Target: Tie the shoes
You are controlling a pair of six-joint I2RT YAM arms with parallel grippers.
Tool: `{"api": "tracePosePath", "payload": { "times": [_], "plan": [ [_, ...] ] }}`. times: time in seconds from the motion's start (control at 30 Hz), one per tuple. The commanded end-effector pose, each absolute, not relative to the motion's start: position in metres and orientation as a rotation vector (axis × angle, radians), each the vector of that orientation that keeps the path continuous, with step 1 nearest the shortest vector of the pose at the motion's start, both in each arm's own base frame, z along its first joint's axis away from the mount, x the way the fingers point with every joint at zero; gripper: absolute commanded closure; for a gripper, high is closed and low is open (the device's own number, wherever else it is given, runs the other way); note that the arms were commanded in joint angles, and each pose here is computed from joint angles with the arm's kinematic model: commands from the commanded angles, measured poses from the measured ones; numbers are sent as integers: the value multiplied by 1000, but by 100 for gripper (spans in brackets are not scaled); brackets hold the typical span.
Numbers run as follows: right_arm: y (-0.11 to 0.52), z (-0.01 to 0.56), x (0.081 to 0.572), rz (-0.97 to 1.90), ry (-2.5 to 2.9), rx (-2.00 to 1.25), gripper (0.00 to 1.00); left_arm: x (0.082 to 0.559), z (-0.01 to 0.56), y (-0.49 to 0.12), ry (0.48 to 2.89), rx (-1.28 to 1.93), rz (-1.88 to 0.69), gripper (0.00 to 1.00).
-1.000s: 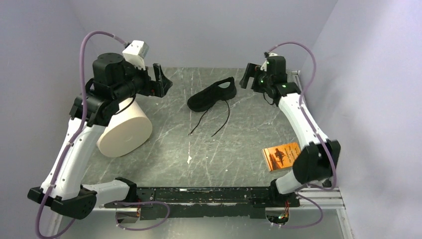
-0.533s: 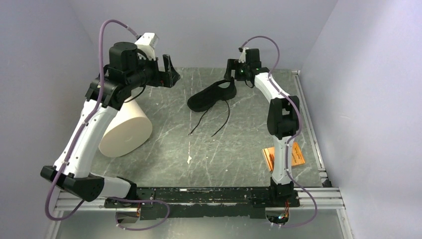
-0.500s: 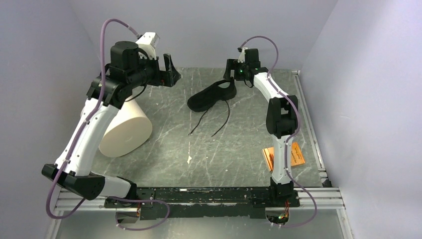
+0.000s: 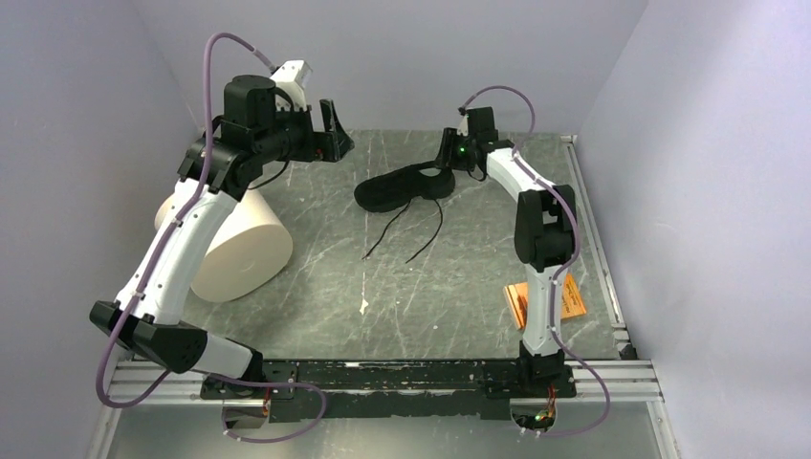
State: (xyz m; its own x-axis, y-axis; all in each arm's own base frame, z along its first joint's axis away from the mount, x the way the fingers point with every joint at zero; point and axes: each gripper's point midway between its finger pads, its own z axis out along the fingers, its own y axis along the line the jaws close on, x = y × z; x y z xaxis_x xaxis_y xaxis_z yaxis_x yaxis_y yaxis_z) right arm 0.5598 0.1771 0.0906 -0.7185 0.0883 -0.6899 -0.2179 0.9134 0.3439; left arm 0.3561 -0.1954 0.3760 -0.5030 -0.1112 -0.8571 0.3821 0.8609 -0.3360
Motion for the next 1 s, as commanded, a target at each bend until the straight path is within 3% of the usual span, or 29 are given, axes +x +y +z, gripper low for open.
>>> {"api": "tracePosePath", "payload": {
  "times": [0.0, 0.2, 0.3, 0.43, 0.67, 0.77, 0.83, 0.97],
  "plan": [
    [175, 104, 515, 477, 2414, 76, 52, 353, 379, -208, 2017, 191, -698, 3],
    [183, 111, 463, 499, 2479, 188, 77, 329, 362, -209, 2084, 199, -763, 3],
    [191, 105, 425, 405, 2595, 260, 78, 312, 365, -204, 2068, 189, -782, 3],
    [226, 111, 362, 413, 2674, 259, 71, 294, 356, -198, 2079, 184, -793, 3],
    [260, 146, 283, 712, 2636, 25, 43, 275, 334, -192, 2092, 197, -800, 3],
    [231, 149, 294, 518, 2542, -284, 29, 267, 337, -195, 2096, 189, -852, 3],
    [218, 146, 306, 427, 2482, -514, 27, 256, 339, -205, 2100, 230, -939, 3],
    [230, 144, 325, 404, 2422, -678, 30, 230, 326, -223, 2151, 316, -1025, 3]
  ]
}}
